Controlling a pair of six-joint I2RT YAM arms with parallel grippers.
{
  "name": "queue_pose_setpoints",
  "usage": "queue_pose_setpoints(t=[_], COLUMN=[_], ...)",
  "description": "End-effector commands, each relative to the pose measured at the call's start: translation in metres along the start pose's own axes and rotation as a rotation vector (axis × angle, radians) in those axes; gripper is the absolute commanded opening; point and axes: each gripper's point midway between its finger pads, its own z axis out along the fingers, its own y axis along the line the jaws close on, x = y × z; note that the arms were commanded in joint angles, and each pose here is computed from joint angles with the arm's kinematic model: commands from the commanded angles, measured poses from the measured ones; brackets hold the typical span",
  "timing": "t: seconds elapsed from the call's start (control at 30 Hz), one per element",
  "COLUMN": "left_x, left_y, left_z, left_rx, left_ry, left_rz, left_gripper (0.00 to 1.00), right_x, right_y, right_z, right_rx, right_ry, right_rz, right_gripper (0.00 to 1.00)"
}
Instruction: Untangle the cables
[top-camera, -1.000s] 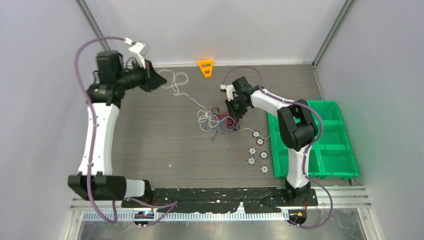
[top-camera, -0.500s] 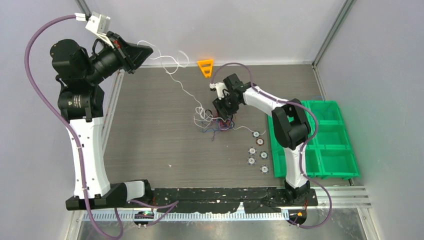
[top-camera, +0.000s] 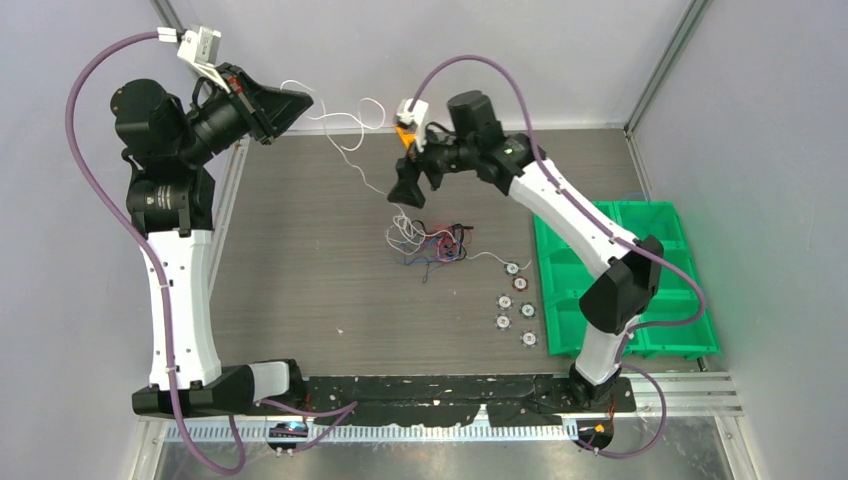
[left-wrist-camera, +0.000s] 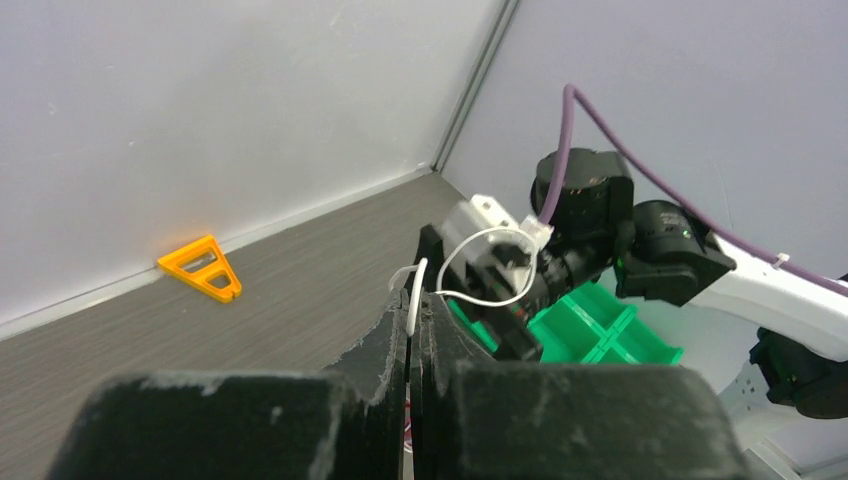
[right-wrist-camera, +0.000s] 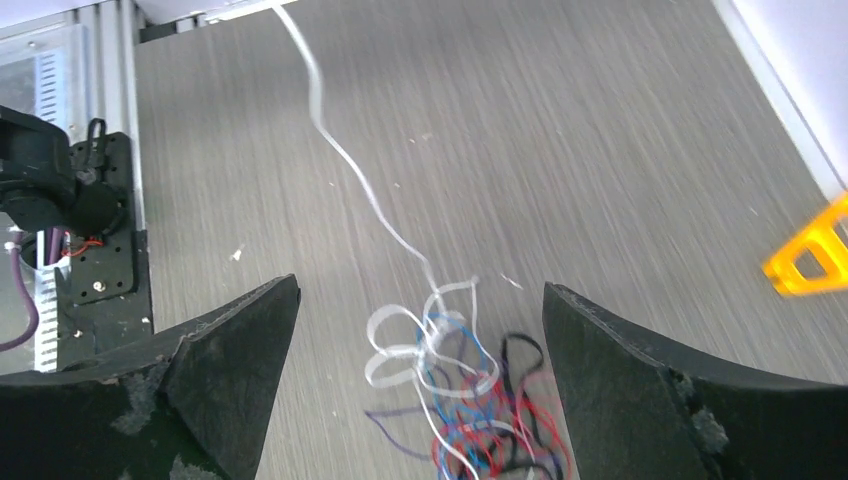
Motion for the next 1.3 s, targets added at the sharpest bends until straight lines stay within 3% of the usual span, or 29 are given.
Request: queue_pose_setpoints(t=[0.0, 0.1, 0.17, 0.2, 0.27, 0.37, 0.47, 0.57, 0.6, 0.63, 0.67, 0.7, 0.87, 0.93, 1.1, 1.27], left_x=[-0.021, -0.023, -0.022, -0.02, -0.009, 0.022, 0.06, 0.085, 0.09, 0.094, 0.098, 0.102, 0.114, 0.113, 0.109, 0.119], left_y=[-0.019, -0.022, -0.021, -0.018, -0.005, 0.03, 0.053, 0.059, 0.06, 0.06, 0.061, 0.062, 0.057, 0.045, -0.007, -0.04], left_z=[-0.007, -0.009, -0.011, -0.011, -0.01, -0.011, -0.011, -0.009, -0.008, -0.007, -0.006, -0.005, 0.0, 0.003, 0.018, 0.043], left_rx=[0.04, 0.034, 0.025, 0.014, -0.032, -0.166, -0.219, -0.197, -0.189, -0.183, -0.176, -0.17, -0.114, -0.063, 0.123, 0.251], left_ry=[-0.056, -0.064, -0.065, -0.063, -0.048, -0.024, -0.006, 0.0, -0.001, 0.0, 0.004, 0.009, 0.043, 0.052, 0.094, 0.148], left_rz=[0.059, 0.064, 0.065, 0.064, 0.051, -0.034, -0.134, -0.2, -0.216, -0.231, -0.244, -0.256, -0.269, -0.248, -0.155, -0.15], left_gripper=[0.0, 0.0, 0.0, 0.0, 0.0, 0.0, 0.0, 0.0, 0.0, 0.0, 0.0, 0.0, 0.0, 0.0, 0.0, 0.0], right_x=[0.005, 0.002, 0.006, 0.004, -0.013, -0.075, -0.188, -0.256, -0.253, -0.269, -0.247, -0.249, -0.116, -0.11, -0.144, -0.106], right_y=[0.003, -0.001, -0.002, -0.003, -0.008, -0.009, 0.013, 0.049, 0.049, 0.064, 0.056, 0.061, 0.014, 0.016, 0.019, 0.027], right_z=[0.051, 0.067, 0.074, 0.074, 0.064, 0.031, -0.037, -0.105, -0.103, -0.129, -0.11, -0.12, -0.023, -0.021, -0.051, -0.067], right_rx=[-0.004, 0.004, 0.001, 0.01, 0.051, 0.103, 0.135, 0.122, 0.116, 0.112, 0.108, 0.124, 0.128, 0.086, 0.09, 0.039], right_ry=[0.001, -0.004, 0.015, 0.014, -0.009, -0.137, -0.401, -0.624, -0.622, -0.698, -0.647, -0.676, -0.259, -0.226, -0.334, -0.258], right_rz=[-0.018, -0.02, -0.017, -0.018, -0.036, -0.062, -0.145, -0.176, -0.16, -0.175, -0.142, -0.189, -0.037, -0.018, -0.048, 0.001], right_gripper=[0.98, 0.86, 0.57, 0.3, 0.08, 0.06, 0.05, 0.05, 0.05, 0.05, 0.05, 0.05, 0.05, 0.05, 0.05, 0.05])
